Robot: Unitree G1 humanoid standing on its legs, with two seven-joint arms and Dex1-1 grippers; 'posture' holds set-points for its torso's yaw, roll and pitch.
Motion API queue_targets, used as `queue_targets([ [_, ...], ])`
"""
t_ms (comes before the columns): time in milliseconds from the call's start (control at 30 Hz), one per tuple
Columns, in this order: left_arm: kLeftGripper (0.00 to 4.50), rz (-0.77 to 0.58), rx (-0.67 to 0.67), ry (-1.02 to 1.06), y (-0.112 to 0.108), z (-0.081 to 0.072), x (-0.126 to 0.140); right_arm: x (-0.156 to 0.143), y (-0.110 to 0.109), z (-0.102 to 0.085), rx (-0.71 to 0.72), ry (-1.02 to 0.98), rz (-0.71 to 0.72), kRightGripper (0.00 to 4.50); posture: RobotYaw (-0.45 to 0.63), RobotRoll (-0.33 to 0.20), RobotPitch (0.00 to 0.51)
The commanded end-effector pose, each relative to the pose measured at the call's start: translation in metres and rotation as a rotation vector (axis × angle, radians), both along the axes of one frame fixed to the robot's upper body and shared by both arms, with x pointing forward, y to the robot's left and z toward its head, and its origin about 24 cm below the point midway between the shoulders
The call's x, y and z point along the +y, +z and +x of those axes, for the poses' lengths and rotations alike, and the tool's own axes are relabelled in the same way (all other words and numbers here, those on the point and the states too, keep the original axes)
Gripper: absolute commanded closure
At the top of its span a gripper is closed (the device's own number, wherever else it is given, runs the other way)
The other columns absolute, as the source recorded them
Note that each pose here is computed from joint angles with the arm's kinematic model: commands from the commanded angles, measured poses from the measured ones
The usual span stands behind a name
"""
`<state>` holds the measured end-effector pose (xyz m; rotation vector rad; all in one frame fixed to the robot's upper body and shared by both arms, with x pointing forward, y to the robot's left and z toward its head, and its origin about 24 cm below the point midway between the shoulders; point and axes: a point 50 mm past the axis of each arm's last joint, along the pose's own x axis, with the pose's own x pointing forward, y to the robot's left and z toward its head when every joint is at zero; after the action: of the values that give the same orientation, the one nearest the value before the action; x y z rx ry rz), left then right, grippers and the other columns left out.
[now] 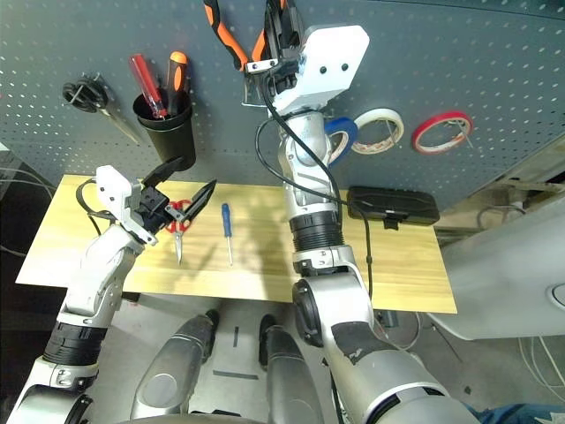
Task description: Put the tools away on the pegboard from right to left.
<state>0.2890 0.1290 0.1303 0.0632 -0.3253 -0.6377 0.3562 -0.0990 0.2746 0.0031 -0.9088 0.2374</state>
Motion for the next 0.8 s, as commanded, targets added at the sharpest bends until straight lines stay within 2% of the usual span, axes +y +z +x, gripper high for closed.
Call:
queue_targets([
  [33,0.0,0.013,0.016,-0.002,-0.004,-0.004,0.001,0.002,-0.005,-0.001,0.002,-0.007,-0.005,4.13,0.21,0.0,0.306],
  [400,0.0,0.018,0.018,-0.012,-0.003,-0.002,-0.002,0.003,-0.031,0.008,0.097,-0.033,-0.027,4.13,0.22,0.0,0.308],
  [633,0.0,0.022,0.022,-0.017,-0.004,-0.002,-0.002,-0.003,-0.034,0.002,0.111,-0.026,-0.017,1.74,0.21,0.0,0.305],
  [800,0.0,0.041,0.031,-0.041,-0.007,-0.002,-0.004,-0.012,-0.048,-0.024,0.139,0.012,-0.064,0.02,0.19,0.0,0.303],
])
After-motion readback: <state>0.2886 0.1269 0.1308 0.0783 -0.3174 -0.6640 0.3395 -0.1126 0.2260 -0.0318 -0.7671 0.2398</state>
